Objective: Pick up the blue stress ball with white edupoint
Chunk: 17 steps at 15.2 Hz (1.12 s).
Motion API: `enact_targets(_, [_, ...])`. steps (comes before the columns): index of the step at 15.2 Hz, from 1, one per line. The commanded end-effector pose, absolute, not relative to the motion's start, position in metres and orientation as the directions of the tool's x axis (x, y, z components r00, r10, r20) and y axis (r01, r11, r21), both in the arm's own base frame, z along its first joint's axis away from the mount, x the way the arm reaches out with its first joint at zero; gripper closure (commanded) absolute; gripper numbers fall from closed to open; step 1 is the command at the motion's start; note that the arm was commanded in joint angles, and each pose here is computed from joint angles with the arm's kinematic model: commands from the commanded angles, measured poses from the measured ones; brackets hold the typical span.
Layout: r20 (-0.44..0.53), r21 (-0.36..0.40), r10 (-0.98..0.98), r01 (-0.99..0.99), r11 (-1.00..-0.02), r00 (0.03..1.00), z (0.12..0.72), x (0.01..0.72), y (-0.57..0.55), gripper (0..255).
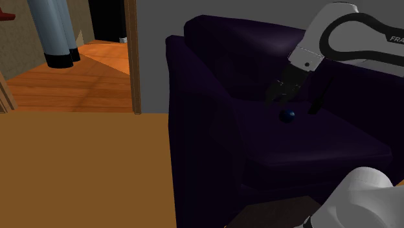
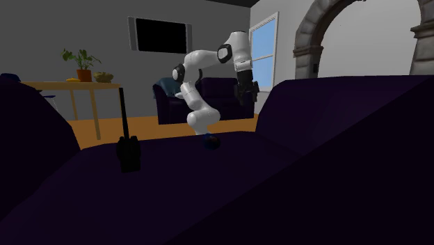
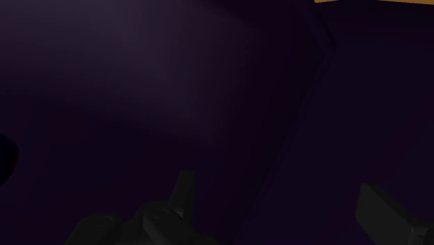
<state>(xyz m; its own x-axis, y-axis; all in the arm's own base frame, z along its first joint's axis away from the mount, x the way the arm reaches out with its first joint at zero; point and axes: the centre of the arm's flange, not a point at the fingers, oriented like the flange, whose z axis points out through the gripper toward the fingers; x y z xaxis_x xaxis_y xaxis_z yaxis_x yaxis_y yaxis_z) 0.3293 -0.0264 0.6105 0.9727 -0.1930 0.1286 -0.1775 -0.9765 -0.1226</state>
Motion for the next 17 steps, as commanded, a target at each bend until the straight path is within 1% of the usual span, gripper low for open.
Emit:
enact_targets(1, [0.129, -0.123, -0.193, -0.177, -0.976, 0.973, 0.611, 0.329, -0.026, 0])
enact_targets(9, [0.220, -0.150, -0.015, 0.019, -0.989, 0.975, 0.575, 0.294, -0.132, 0])
enact_targets(17, [0.313, -0.158, 0.159, 0.216, -0.963, 0.936, 0.536, 0.282, -0.241, 0])
